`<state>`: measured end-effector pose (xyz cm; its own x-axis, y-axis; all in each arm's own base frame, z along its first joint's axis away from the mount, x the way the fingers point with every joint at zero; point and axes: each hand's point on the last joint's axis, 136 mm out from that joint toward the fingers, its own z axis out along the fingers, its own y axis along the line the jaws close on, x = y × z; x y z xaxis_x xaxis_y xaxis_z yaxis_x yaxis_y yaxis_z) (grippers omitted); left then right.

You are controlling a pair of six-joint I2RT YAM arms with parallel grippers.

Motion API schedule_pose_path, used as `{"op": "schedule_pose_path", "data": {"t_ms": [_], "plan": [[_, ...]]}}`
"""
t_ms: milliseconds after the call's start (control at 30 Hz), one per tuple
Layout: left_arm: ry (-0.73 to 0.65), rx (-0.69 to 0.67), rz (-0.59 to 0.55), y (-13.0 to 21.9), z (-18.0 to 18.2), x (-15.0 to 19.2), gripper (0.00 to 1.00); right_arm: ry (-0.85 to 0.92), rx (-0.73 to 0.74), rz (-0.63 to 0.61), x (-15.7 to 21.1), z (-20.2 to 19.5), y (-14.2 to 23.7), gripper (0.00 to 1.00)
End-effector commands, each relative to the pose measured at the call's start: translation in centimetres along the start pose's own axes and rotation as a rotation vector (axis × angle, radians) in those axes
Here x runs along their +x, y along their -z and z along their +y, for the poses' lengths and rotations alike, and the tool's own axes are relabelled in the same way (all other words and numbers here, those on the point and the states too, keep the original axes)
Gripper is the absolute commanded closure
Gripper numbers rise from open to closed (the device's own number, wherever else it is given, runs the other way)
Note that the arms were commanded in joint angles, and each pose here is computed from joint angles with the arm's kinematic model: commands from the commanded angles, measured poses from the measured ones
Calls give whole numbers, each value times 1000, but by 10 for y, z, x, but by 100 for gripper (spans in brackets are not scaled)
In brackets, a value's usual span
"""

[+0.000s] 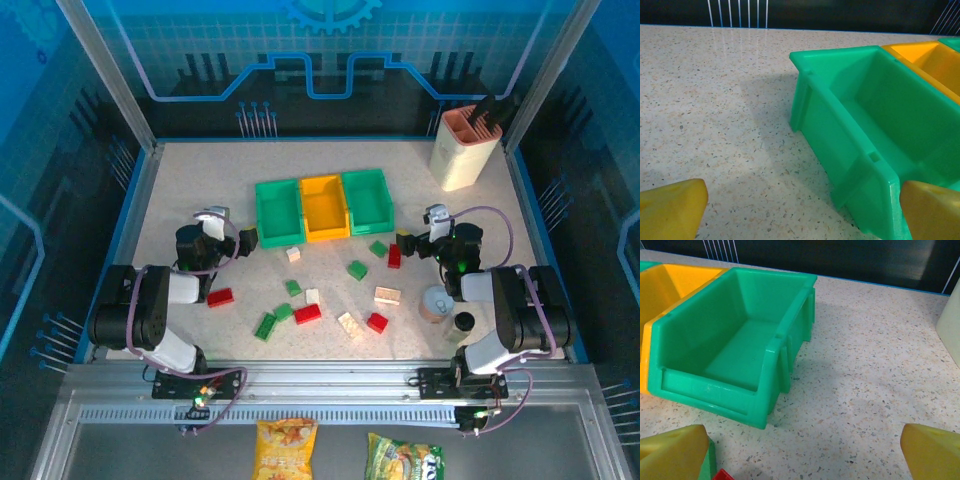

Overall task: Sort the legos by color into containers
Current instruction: Pick up the lego from the center of the table.

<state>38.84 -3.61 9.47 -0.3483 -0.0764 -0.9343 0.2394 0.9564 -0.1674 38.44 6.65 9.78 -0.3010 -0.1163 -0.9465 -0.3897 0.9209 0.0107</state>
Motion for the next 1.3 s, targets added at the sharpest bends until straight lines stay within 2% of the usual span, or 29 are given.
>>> {"op": "schedule_pose_path", "data": {"t_ms": [0,567,667,1267], "plan": [[-25,26,-29,3,-4,-5,1,21,-3,-33,-6,-1,2,0],[-24,25,-31,2,-3,-6,1,19,-5,-32,-6,-1,2,0],[2,-43,-27,1,9,-6,1,20,-5,-34,-7,-1,2,0],[7,-79,-23,0,14,-5,1,6,-3,-33,-6,-4,2,0]]}}
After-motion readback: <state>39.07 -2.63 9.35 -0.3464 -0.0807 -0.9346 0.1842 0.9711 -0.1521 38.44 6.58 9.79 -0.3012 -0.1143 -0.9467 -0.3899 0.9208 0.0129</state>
